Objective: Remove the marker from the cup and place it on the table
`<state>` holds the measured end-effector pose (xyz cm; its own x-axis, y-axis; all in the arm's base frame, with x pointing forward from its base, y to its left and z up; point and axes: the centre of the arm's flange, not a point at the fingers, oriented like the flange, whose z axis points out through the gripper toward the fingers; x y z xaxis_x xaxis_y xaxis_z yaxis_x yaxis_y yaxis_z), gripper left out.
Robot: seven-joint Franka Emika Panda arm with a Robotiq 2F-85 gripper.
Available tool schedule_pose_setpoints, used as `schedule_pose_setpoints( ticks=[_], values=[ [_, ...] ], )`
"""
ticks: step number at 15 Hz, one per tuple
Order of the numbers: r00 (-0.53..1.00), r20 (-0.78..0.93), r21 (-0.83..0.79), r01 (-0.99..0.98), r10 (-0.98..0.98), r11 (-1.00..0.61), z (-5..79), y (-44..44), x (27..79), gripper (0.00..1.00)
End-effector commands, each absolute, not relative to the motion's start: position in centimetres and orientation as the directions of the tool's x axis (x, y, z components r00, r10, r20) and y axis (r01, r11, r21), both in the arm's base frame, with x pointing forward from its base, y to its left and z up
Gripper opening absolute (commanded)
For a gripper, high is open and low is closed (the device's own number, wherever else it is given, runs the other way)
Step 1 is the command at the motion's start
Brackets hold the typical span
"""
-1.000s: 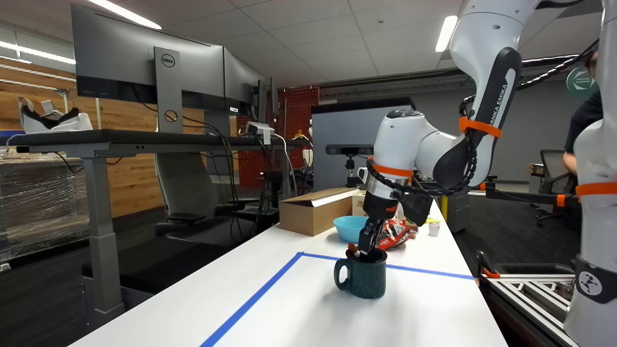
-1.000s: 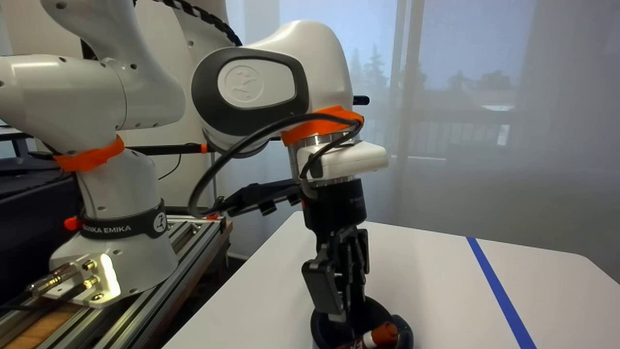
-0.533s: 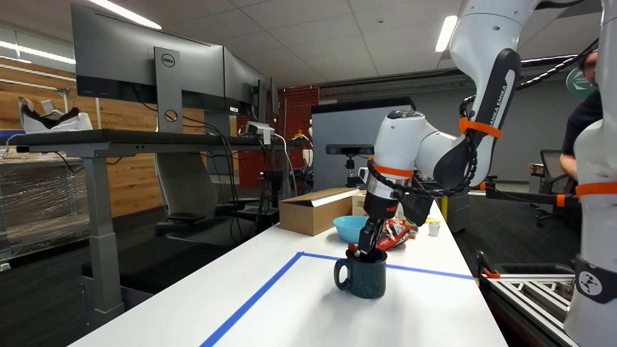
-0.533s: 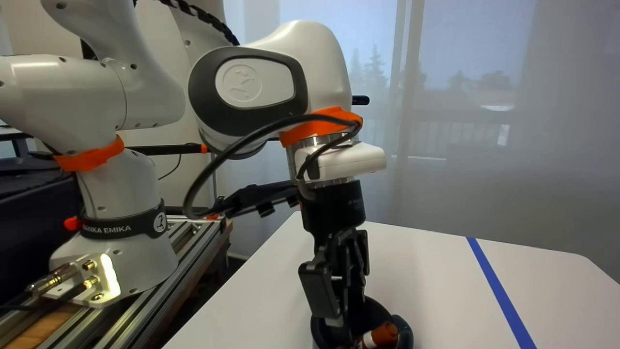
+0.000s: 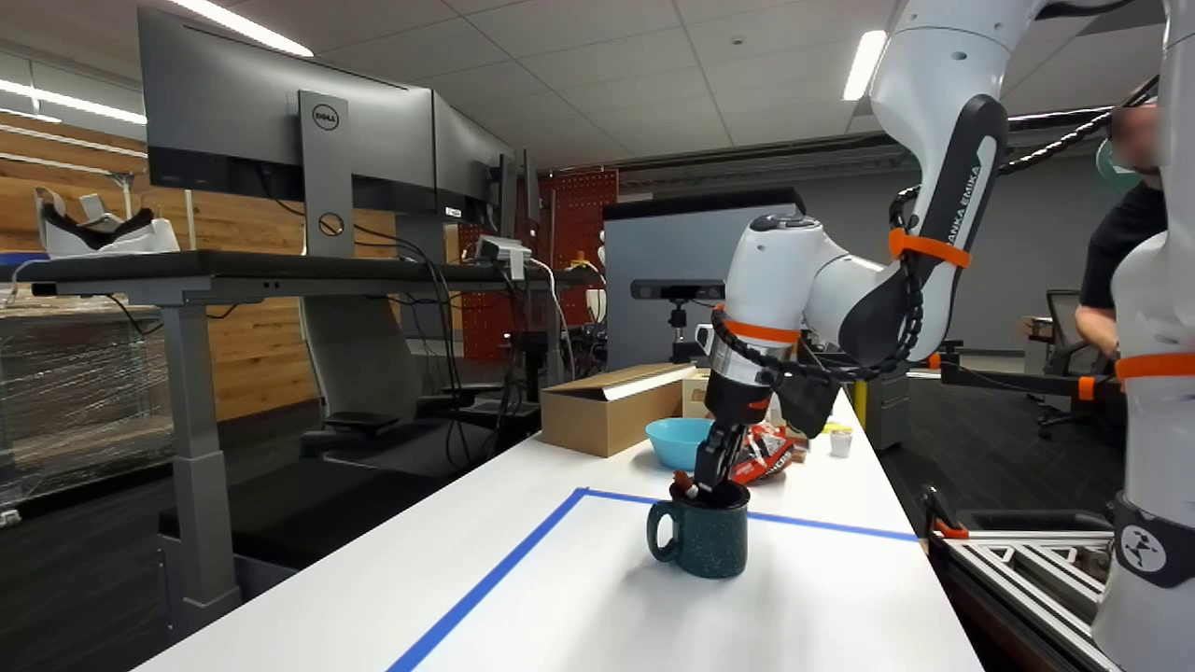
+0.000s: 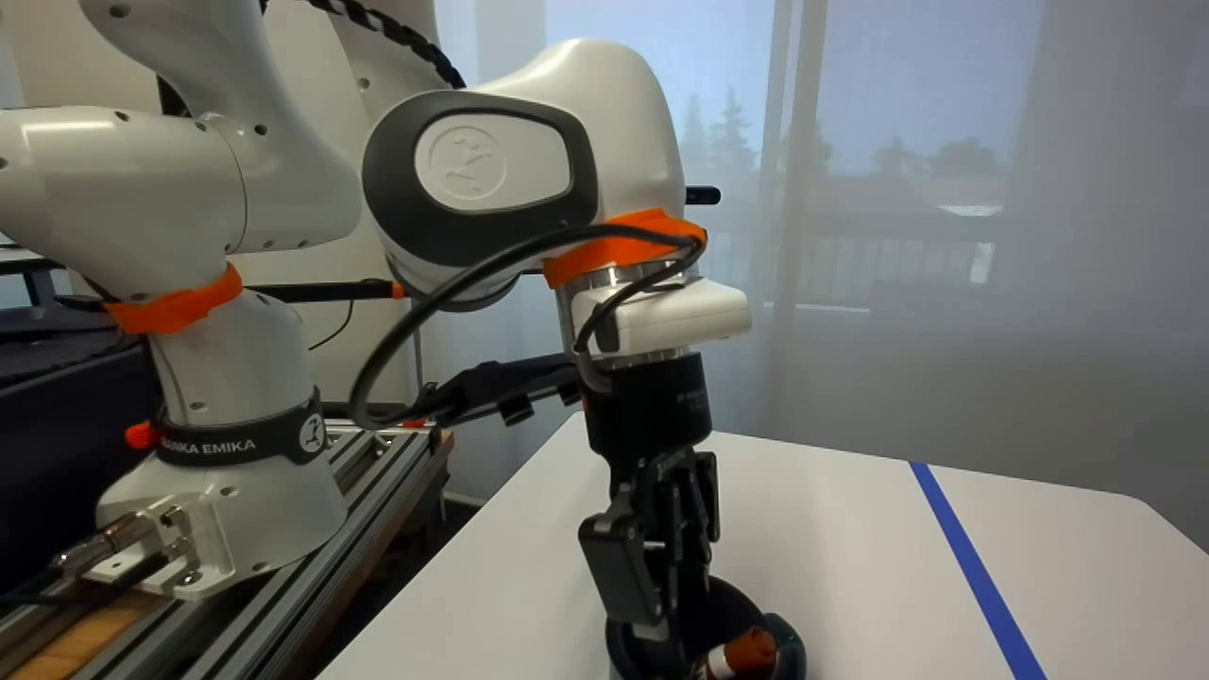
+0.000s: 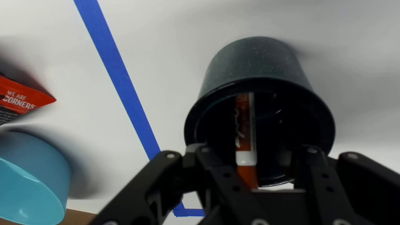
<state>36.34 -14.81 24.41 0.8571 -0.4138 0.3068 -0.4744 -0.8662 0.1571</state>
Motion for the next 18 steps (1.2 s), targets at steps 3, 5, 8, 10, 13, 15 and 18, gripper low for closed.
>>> schedule_pose_setpoints(
  ticks=[3, 5, 8, 10, 13, 15, 18],
  values=[
    [0.853, 0.326, 0.136, -0.468, -0.407, -0.873, 23.3, -14.5, 37.1, 0.54],
    [0.854, 0.331, 0.132, -0.463, -0.402, -0.876, 23.0, -14.3, 37.9, 0.57],
    [0.855, 0.335, 0.128, -0.457, -0.395, -0.880, 22.8, -14.2, 39.2, 0.58],
    [0.855, 0.335, 0.127, -0.457, -0.395, -0.881, 22.6, -14.3, 39.8, 0.46],
    [0.858, 0.331, 0.128, -0.454, -0.393, -0.882, 22.3, -14.3, 40.2, 0.24],
    [0.860, 0.325, 0.129, -0.452, -0.393, -0.883, 22.2, -14.3, 40.3, 0.03],
    [0.860, 0.328, 0.130, -0.451, -0.391, -0.883, 23.0, -14.0, 40.1, 0.05]
  ],
)
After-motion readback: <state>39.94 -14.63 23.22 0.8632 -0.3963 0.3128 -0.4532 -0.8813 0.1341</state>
